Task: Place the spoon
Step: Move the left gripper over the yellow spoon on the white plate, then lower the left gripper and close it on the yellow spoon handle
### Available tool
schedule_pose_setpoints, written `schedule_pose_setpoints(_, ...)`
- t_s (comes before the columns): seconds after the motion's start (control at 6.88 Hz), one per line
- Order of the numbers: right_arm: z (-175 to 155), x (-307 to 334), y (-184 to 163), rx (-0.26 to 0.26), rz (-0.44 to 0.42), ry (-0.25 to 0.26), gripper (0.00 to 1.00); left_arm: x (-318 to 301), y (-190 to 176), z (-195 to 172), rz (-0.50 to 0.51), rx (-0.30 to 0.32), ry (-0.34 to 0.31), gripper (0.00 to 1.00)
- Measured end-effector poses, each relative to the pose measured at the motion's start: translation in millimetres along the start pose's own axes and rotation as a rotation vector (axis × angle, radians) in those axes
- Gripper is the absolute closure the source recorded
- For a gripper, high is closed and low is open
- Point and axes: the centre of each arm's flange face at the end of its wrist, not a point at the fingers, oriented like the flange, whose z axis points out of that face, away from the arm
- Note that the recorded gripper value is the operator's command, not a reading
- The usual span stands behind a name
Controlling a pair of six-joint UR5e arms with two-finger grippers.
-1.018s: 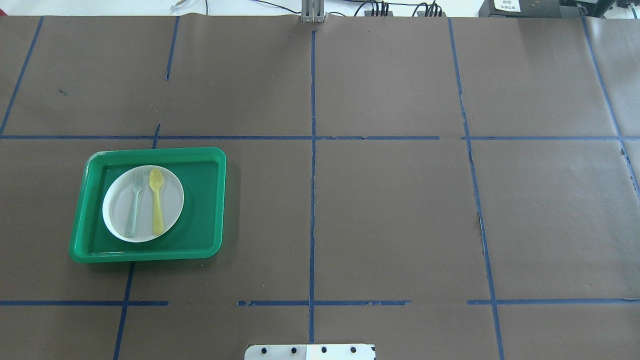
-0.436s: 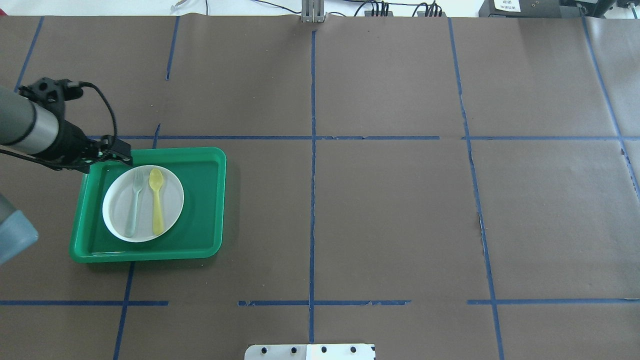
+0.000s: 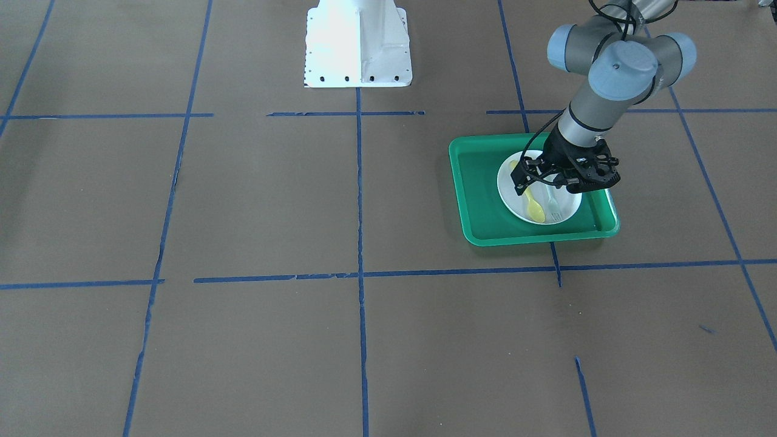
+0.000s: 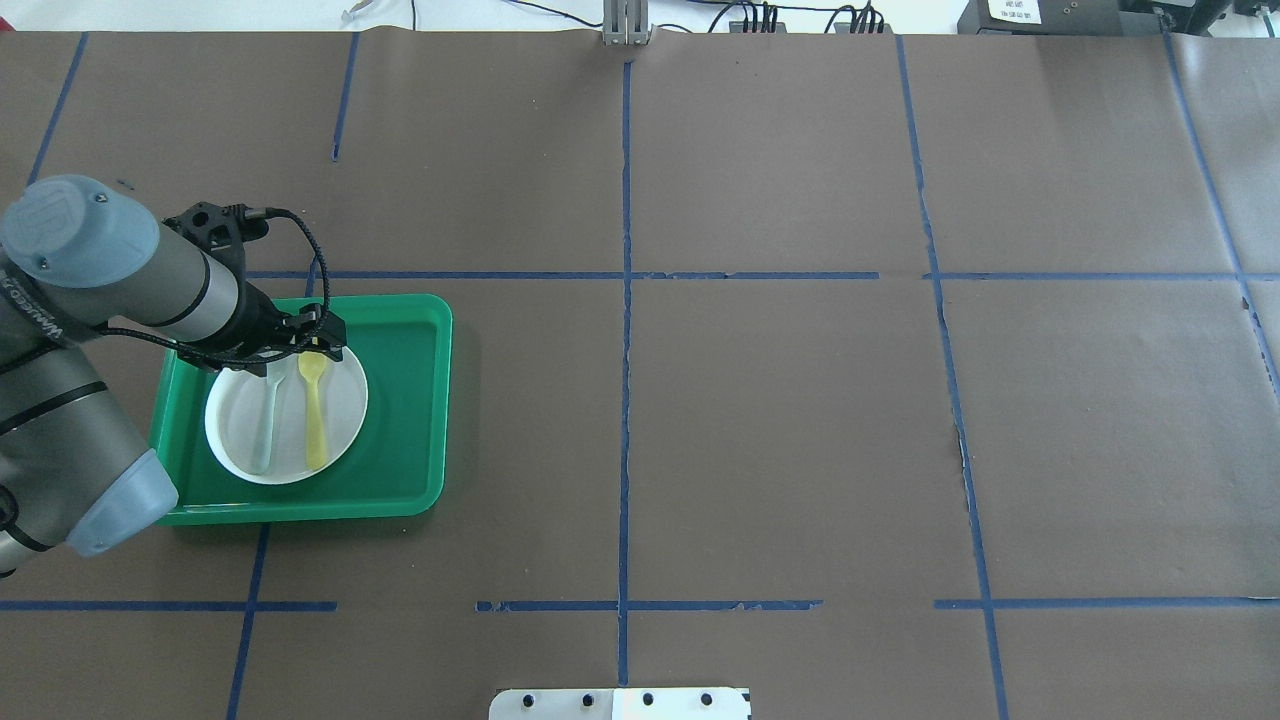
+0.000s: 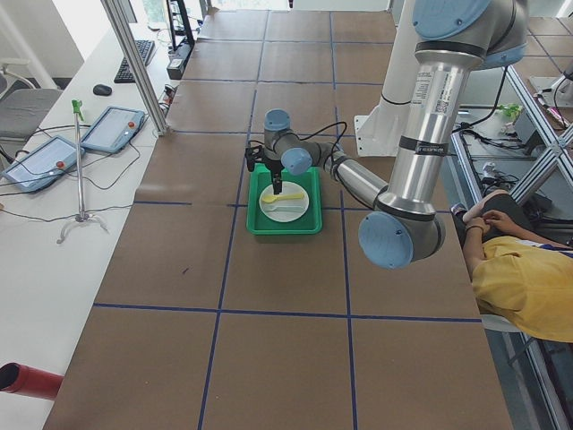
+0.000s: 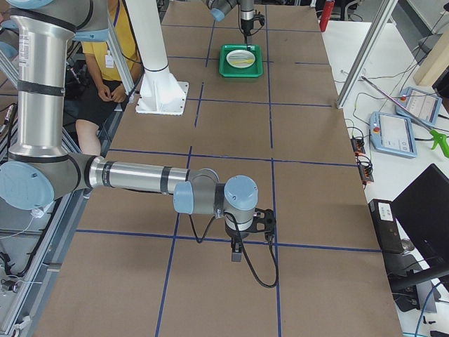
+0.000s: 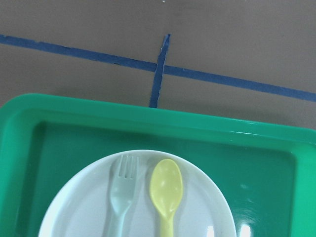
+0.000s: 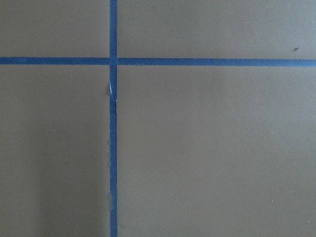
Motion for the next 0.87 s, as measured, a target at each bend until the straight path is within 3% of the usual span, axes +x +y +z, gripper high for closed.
schedule_pose_setpoints(0.73, 0.0, 0.0, 0.0, 0.000, 0.000, 0.000, 0.00, 0.3, 14.9, 33.1, -0.004, -0.044, -0.040, 0.38)
schedule_pose_setpoints(0.87, 0.0, 0.0, 0.0, 0.000, 0.000, 0.000, 0.00, -1.7, 15.3, 37.5, -0.006, -0.049, -0.048, 0.41)
